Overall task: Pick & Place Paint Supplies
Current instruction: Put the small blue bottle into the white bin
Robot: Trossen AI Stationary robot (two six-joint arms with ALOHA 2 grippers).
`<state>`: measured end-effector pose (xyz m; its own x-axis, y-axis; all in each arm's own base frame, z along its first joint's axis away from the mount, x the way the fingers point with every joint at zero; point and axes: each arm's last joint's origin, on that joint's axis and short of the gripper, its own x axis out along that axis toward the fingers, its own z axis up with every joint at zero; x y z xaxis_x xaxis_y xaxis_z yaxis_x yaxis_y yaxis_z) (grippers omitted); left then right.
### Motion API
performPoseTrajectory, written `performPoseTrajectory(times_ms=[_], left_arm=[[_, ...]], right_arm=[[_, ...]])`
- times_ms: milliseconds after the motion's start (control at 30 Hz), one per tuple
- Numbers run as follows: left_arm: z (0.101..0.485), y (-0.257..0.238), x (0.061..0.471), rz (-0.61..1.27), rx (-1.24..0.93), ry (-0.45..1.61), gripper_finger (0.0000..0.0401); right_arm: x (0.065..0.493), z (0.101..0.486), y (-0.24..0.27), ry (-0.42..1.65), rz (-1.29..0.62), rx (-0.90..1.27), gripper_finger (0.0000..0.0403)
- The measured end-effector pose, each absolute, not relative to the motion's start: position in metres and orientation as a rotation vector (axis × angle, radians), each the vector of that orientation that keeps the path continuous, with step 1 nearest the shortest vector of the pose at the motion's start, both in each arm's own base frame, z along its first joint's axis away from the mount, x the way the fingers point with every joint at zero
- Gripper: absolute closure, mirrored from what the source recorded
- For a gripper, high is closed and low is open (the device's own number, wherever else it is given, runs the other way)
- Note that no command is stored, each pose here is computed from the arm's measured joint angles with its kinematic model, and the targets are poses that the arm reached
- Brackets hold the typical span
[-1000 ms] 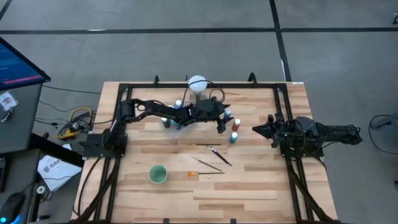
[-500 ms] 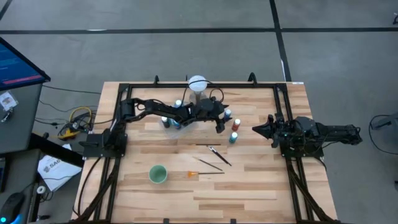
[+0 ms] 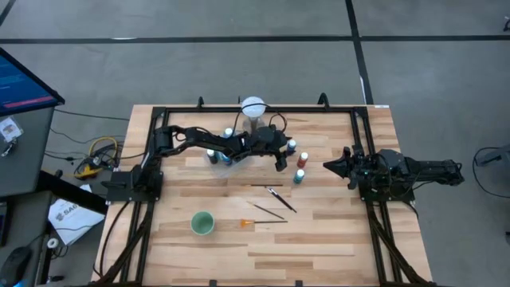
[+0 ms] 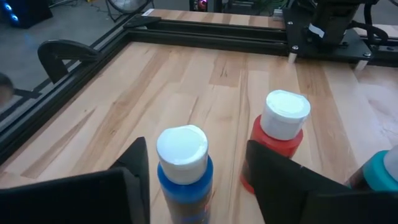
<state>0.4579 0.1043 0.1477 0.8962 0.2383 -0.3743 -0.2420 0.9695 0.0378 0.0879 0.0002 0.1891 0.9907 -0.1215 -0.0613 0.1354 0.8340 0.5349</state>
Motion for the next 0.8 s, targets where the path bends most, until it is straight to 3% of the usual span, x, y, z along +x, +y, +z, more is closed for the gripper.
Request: performPoseTrajectory(times_ms=[567,800], left_arm=[[0.1482,0.1128,0.4561,0.226,-0.030,0.378,0.0390],[0.1484,0.1108,0.4566,0.178,-0.041,0.374,0.0400]], right_arm=[[0.0879,0.1891,0.0002,0.025,-0.136,0.568,0.0394],[0.0879,0.1891,0.0002,0.025,-0.136,0.568,0.0394]])
